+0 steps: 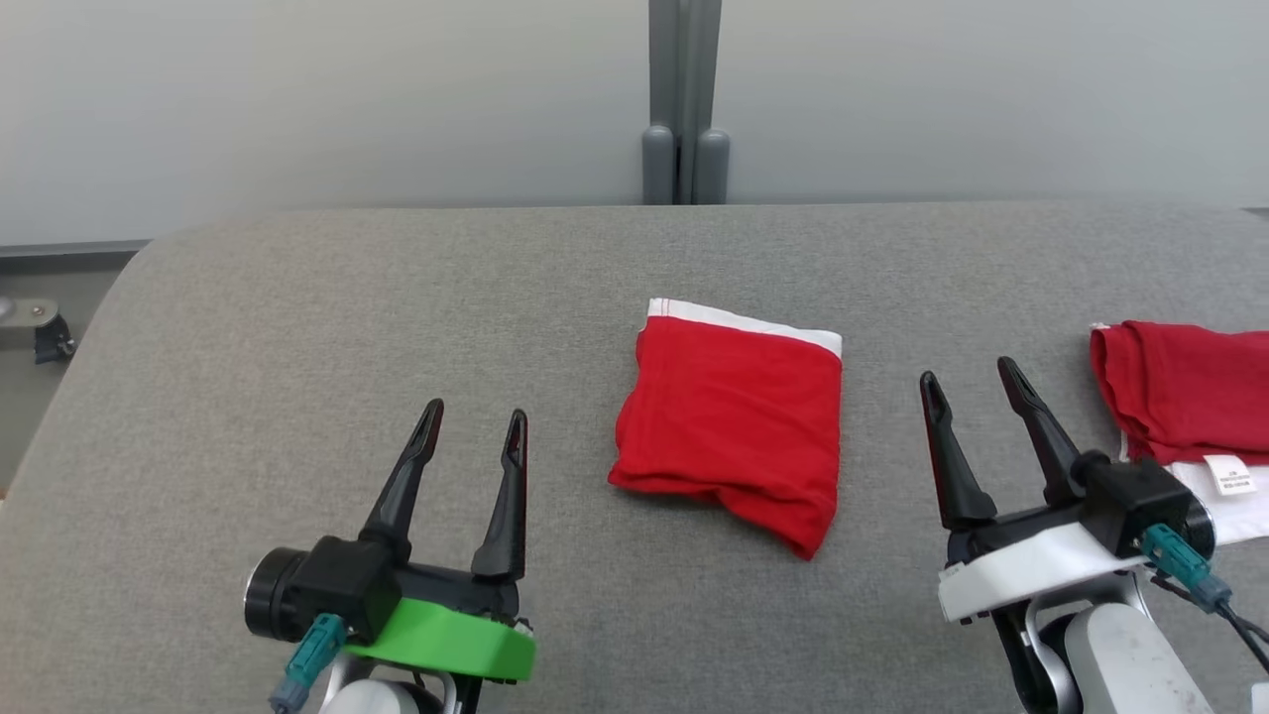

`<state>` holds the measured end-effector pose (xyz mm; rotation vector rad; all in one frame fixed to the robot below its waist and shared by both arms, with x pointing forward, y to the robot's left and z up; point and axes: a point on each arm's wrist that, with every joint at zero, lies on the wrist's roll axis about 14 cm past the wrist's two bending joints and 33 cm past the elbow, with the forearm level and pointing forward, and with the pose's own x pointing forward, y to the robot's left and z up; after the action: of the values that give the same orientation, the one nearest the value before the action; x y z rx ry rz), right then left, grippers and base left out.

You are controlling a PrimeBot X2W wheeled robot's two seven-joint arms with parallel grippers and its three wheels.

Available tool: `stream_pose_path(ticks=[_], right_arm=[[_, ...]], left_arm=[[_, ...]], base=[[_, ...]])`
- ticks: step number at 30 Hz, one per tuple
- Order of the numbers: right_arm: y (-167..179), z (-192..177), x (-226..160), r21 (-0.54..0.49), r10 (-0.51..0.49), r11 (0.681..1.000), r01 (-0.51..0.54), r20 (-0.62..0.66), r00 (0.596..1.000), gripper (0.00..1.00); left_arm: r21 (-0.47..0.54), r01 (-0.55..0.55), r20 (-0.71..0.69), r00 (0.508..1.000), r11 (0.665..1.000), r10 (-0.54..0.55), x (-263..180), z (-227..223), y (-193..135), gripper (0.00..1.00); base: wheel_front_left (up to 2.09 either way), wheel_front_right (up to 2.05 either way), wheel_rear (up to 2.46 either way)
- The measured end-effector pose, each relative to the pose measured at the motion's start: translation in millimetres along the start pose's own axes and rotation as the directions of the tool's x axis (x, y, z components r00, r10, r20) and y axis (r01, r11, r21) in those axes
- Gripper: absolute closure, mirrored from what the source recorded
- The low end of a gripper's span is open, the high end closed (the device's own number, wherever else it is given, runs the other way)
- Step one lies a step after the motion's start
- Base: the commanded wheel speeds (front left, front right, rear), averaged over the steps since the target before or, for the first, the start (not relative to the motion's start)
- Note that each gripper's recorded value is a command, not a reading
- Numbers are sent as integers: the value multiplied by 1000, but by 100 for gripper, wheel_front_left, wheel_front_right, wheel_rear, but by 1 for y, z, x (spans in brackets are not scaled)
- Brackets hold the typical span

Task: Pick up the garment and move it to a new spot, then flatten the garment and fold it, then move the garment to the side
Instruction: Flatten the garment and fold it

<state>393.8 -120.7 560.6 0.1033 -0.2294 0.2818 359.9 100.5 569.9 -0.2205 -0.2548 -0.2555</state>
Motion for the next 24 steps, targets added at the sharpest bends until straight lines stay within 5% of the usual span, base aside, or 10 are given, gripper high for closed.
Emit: stream_pose_path(ticks=[7,19,21,24], right_arm=[[-18,8,-21,-24,-94,995,95,24,995,0],[-10,3,-19,-19,-77,997,78,10,997,0],[-4,0,-15,-19,-57,998,57,3,998,100],[5,-5,-3,-32,-9,999,9,-6,1000,100]], left_arm=[[4,10,-47,999,1000,-10,-3,-16,-7,0],[-5,-1,-69,998,1000,1,-8,-22,-5,0],[-7,-2,-77,997,1000,2,-10,-25,-5,0],[-10,-5,-92,996,1000,4,-10,-30,-3,0]], base=[[0,0,0],[0,0,0],[0,0,0],[0,0,0]])
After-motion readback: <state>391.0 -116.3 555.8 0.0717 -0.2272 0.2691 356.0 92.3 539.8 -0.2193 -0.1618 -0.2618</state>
